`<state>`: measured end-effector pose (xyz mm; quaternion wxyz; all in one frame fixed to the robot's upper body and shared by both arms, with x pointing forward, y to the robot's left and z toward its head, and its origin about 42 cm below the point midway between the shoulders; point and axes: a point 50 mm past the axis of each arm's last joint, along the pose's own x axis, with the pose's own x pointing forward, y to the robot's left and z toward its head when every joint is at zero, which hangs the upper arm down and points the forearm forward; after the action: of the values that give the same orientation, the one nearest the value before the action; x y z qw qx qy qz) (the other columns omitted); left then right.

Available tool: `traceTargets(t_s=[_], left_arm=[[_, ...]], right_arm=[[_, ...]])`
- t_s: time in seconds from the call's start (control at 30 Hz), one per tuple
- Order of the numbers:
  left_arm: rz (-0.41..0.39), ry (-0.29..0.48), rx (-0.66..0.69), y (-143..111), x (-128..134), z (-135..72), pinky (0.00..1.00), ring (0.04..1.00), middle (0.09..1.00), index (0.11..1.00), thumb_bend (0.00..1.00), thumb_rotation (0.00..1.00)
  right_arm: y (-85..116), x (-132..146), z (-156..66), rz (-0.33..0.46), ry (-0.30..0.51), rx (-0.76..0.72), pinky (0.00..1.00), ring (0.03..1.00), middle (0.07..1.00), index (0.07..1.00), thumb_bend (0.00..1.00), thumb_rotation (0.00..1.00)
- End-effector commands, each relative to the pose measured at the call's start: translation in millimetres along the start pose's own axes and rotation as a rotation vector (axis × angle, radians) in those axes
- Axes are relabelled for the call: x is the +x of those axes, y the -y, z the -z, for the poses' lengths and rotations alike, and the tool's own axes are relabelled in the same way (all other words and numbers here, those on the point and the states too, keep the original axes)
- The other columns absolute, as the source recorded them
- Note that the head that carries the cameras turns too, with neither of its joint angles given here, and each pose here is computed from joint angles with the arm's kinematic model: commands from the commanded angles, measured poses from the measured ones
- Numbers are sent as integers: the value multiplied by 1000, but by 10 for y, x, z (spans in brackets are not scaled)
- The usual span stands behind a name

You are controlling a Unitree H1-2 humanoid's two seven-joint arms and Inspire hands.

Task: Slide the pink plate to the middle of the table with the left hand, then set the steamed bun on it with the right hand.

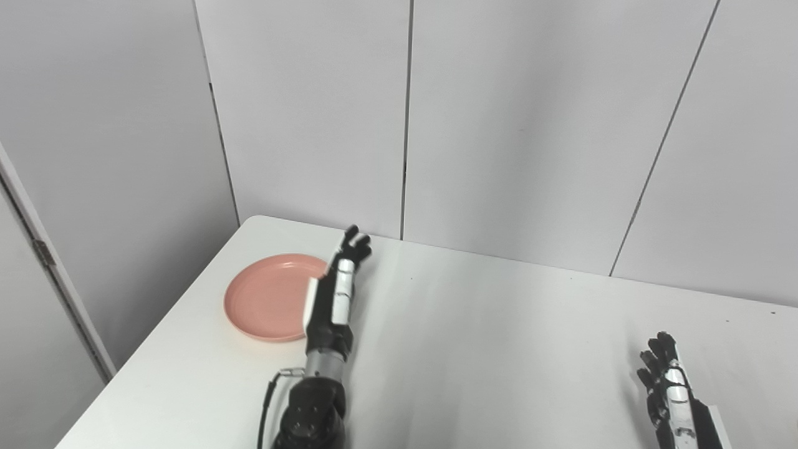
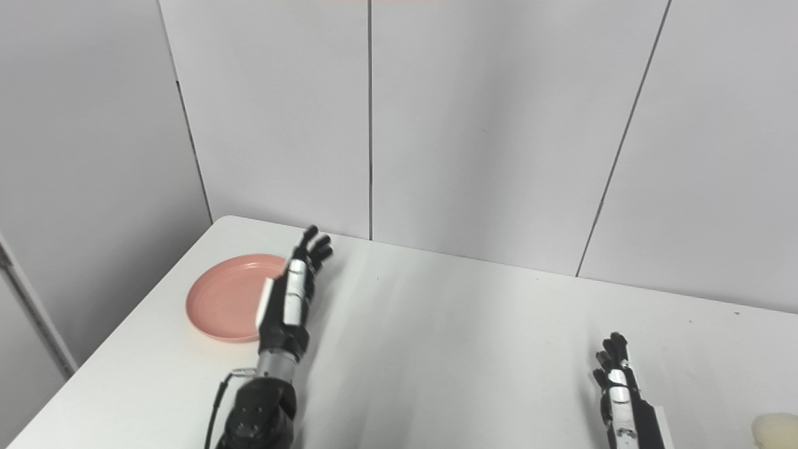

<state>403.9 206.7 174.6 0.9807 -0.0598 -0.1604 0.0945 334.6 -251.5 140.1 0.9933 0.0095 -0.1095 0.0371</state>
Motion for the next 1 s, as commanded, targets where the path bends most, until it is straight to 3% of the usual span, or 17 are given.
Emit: traceTargets(t_s=[0.0, 0.17, 0.33, 0.73, 0.97], left_arm=[[-25, 109, -18, -49, 208, -261, 982, 870, 864, 867, 763, 1000], [-66, 128, -33, -288, 311, -376, 1000, 880, 883, 884, 755, 1000], [-131, 132, -16, -486, 370, -475, 973, 853, 838, 848, 756, 1000], [-291, 165, 43, -1084, 566, -481, 805, 784, 791, 799, 674, 1000], [-327, 139, 68, -1349, 618, -445, 911, 813, 804, 818, 643, 1000]], right_arm=[[-14, -48, 2, -8, -3, 19, 1000, 1000, 1000, 1000, 320, 990], [-23, -49, -14, -7, 3, 17, 1000, 1000, 1000, 1000, 307, 1000], [-38, -46, -27, 0, 4, 20, 1000, 1000, 1000, 1000, 305, 1000], [-50, -43, -34, -1, 8, 29, 1000, 1000, 1000, 1000, 279, 998], [-43, -46, -36, 0, -1, 15, 1000, 1000, 1000, 1000, 298, 983]])
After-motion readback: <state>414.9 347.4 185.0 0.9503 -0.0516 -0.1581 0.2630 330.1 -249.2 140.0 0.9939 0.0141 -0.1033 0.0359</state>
